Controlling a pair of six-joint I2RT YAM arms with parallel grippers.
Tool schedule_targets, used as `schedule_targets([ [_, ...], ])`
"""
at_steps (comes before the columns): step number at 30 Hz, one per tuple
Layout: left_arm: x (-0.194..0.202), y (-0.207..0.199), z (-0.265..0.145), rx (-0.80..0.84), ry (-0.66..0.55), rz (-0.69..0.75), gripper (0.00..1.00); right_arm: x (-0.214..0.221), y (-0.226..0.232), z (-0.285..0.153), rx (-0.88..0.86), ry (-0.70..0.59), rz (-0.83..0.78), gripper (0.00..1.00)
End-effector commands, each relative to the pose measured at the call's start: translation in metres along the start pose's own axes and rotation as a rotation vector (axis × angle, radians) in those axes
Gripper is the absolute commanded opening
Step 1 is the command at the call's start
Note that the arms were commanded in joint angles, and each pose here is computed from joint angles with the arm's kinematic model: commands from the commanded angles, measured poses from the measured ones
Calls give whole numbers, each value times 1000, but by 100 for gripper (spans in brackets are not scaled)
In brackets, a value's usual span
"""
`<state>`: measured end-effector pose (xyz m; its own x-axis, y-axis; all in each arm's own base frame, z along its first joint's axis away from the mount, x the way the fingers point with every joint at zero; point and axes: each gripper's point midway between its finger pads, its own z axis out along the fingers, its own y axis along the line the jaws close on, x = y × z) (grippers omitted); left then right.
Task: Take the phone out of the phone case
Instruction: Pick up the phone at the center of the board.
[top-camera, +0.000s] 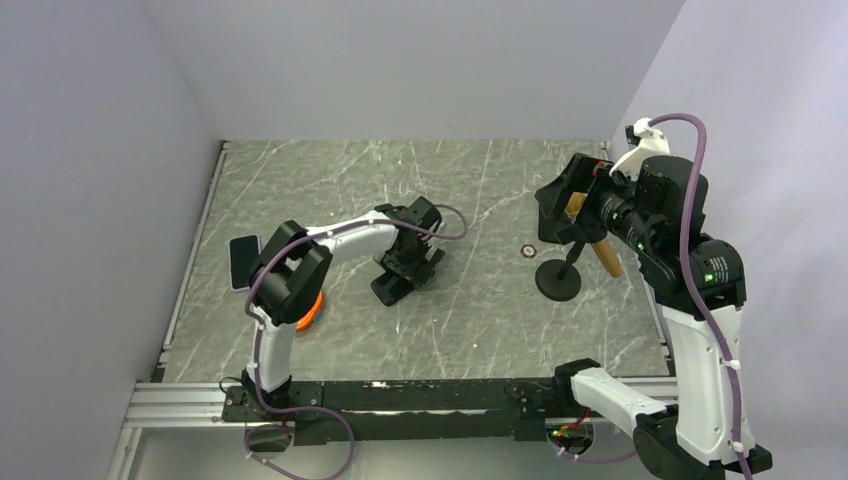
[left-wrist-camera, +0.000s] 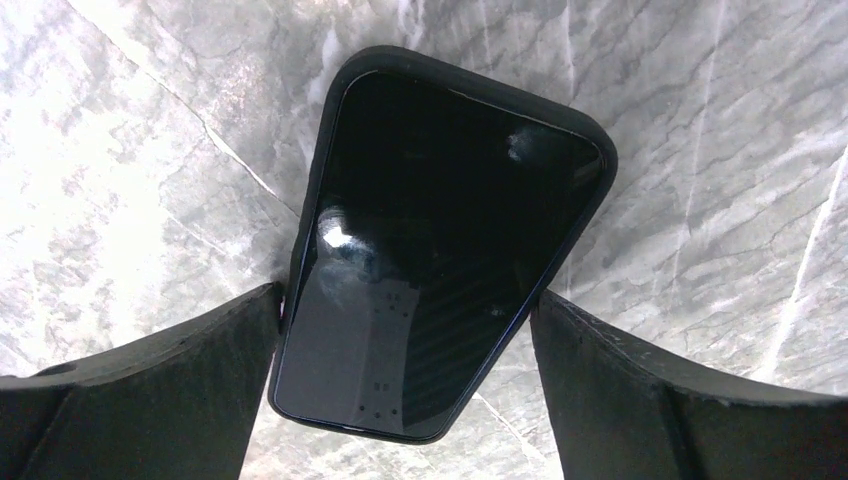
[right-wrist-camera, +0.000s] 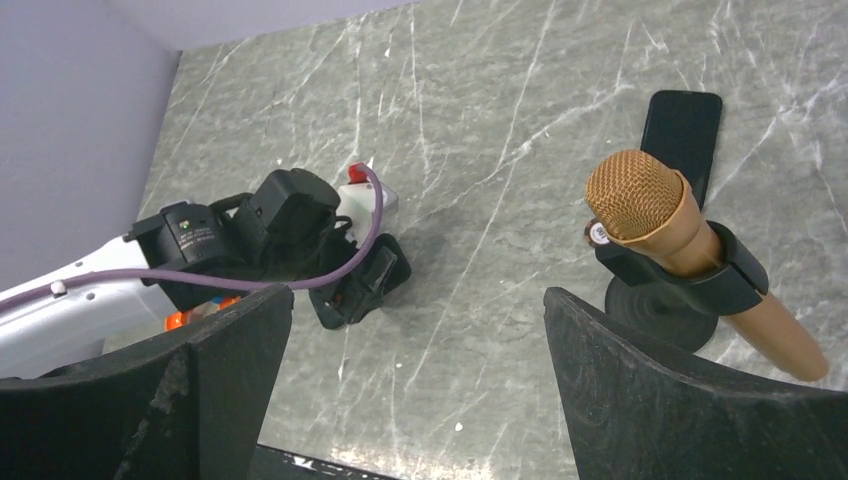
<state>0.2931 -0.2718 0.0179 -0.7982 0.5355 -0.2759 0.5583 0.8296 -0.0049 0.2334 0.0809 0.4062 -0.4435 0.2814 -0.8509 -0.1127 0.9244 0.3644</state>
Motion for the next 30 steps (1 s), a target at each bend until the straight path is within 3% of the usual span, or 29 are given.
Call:
schedule_targets([
  [1, 35, 4, 18, -50, 142, -54, 94, -5, -4, -6, 38, -14, 42, 100],
  [3, 39, 4, 21, -52, 160, -54, 83, -5, -4, -6, 41, -7, 38, 100],
  [7, 40, 5, 22, -57, 169, -41, 52, -4, -5, -7, 43, -4, 29, 100],
  [14, 19, 6, -21, -49, 45, -64, 15, -8, -6, -2, 50, -6, -1, 100],
  [19, 13, 8, -61, -44, -63, -120, 0, -9, -5, 7, 48, 6, -2, 100],
  [30, 9, 13, -156, 6, -375, -296, 0, 2, 9, 37, -3, 96, 84, 100],
])
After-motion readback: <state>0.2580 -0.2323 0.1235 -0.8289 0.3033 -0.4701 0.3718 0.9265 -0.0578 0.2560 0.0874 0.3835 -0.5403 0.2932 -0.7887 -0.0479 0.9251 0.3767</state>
